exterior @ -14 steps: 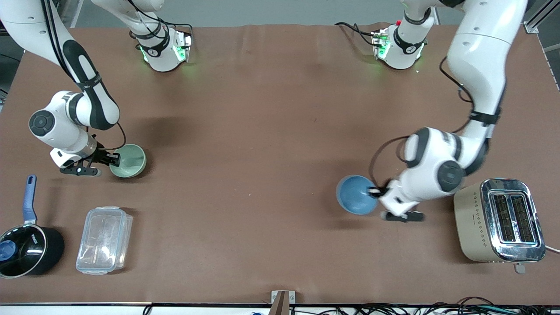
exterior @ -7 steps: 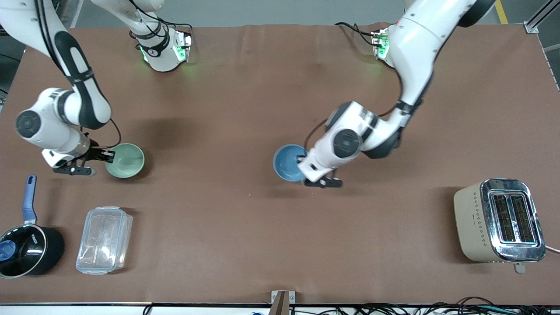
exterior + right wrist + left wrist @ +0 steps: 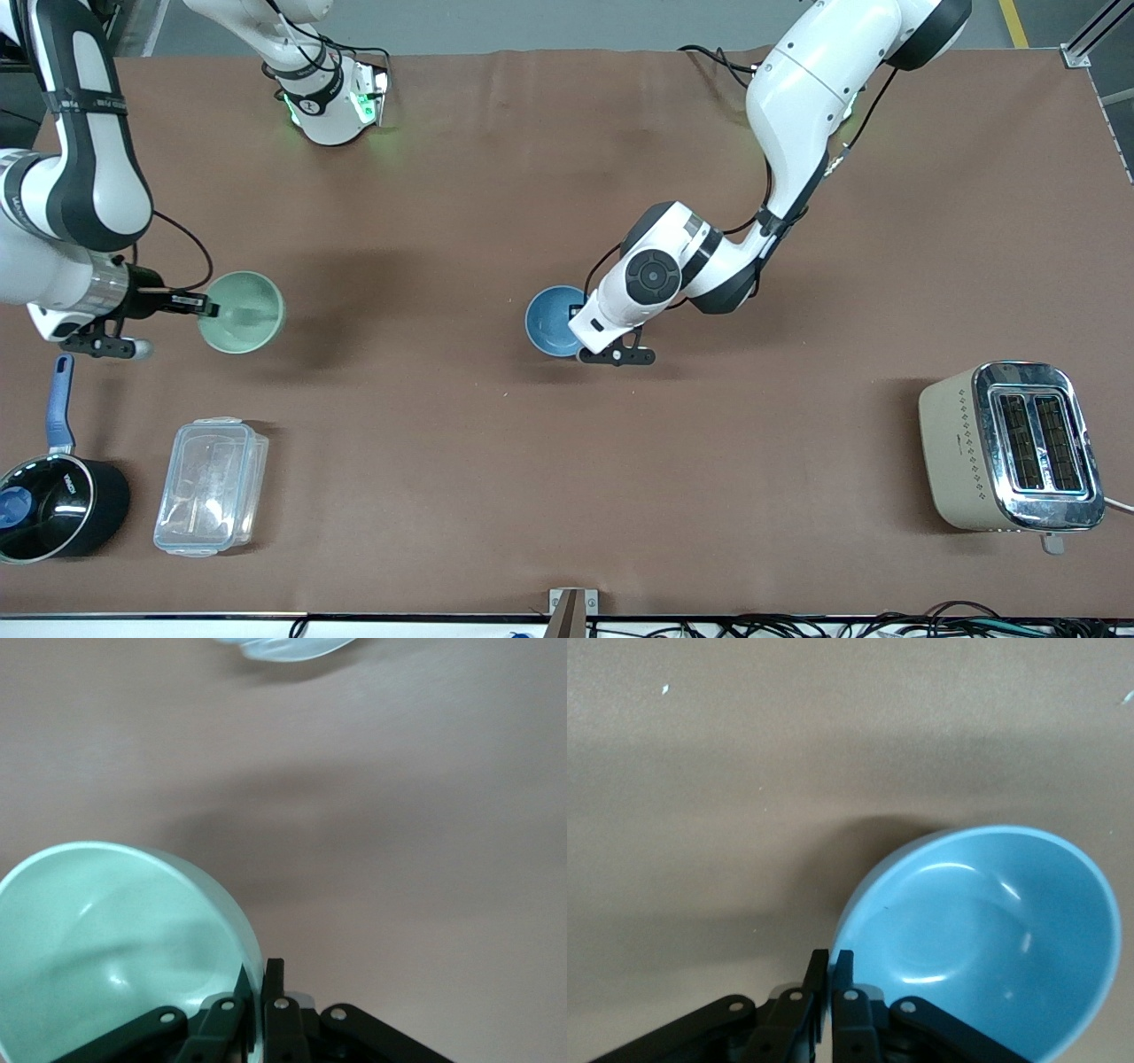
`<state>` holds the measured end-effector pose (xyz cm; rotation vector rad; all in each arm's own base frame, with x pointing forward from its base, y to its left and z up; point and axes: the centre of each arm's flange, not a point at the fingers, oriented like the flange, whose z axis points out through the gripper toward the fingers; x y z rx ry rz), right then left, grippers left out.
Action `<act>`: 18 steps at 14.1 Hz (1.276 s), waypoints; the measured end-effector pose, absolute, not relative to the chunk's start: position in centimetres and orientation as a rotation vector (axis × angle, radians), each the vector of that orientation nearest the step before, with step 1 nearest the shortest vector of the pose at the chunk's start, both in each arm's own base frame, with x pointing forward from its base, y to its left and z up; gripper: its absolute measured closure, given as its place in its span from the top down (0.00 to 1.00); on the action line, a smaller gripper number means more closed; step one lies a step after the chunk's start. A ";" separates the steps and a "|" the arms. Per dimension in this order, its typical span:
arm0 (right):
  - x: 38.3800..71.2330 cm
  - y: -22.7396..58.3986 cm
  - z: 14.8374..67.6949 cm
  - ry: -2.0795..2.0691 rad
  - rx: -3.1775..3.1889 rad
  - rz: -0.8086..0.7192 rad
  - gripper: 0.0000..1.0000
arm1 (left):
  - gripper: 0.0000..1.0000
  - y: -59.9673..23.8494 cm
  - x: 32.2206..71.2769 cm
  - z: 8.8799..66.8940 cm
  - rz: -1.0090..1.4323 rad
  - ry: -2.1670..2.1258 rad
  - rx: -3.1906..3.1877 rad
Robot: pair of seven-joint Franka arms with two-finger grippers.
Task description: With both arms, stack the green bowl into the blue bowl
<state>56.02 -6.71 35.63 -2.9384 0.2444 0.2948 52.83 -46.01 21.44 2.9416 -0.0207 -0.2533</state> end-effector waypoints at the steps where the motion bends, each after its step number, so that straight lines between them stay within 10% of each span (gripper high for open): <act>1: 56.2 -4.6 35.6 0.263 -2.929 0.311 0.06 | 0.20 -45.9 53.1 21.6 -0.243 -0.016 2.939; 9: 54.1 19.8 36.0 0.579 -2.880 0.259 0.06 | 0.99 -36.0 61.8 36.9 -0.037 0.079 3.066; 18: 49.6 35.4 29.9 0.765 -2.635 0.090 0.06 | 1.00 -13.7 65.0 54.5 0.143 0.190 3.160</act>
